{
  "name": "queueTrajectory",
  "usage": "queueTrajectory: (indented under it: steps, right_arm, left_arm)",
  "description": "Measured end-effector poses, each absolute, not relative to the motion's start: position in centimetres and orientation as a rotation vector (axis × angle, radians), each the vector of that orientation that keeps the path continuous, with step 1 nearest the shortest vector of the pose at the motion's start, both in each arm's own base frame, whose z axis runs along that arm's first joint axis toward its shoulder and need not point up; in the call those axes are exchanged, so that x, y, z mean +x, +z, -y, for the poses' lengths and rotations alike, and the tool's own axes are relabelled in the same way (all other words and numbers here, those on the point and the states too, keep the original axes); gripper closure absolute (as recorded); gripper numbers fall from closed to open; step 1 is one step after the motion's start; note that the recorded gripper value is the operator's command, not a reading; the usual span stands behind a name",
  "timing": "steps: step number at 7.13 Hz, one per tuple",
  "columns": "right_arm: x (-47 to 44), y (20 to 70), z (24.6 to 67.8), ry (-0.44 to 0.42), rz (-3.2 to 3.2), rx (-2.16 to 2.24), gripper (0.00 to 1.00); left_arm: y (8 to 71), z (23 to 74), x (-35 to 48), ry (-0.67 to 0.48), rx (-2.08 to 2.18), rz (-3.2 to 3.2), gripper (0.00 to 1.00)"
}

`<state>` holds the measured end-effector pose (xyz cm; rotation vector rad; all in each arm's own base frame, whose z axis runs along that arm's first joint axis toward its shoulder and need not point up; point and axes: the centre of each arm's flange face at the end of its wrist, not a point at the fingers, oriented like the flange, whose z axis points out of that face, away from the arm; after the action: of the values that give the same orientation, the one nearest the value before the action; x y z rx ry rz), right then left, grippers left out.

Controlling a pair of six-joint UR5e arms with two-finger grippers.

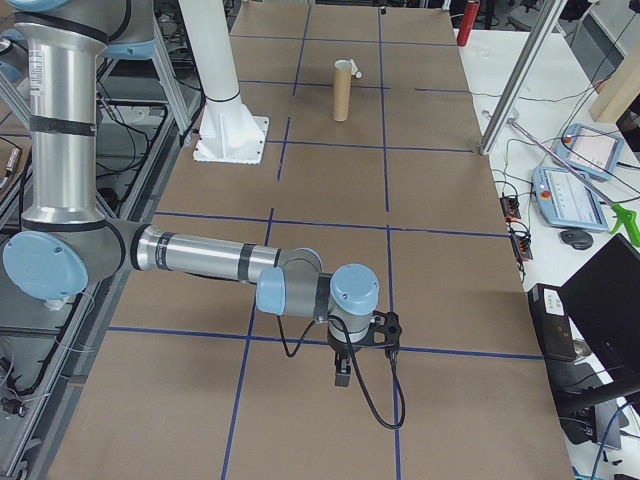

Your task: Collect badminton balls into bucket

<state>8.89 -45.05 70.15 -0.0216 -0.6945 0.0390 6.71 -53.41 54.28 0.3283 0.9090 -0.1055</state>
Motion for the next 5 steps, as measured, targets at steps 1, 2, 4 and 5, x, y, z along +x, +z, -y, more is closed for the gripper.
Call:
queueTrajectory:
  steps: [1, 2, 4, 5]
  right_arm:
    - [8.9, 70.1, 45.1, 0.039, 0.695, -0.021, 0.0]
    - [8.9, 70.1, 45.1, 0.039, 0.695, -0.021, 0.0]
    - [8.9, 70.1, 45.1, 0.039, 0.695, -0.021, 0.0]
    - [8.9, 70.1, 45.1, 0.039, 0.695, -0.021, 0.0]
  left_arm:
    - [55.3, 51.4, 8.7, -0.197, 0.317, -0.968, 0.0]
    - [55.7, 49.6, 10.9, -0.293, 0.289, -1.037, 0.0]
    - [56.7, 45.5, 15.1, -0.478, 0.206, -1.154, 0.0]
    - [57.0, 43.4, 17.5, -0.581, 0.155, -1.213, 0.0]
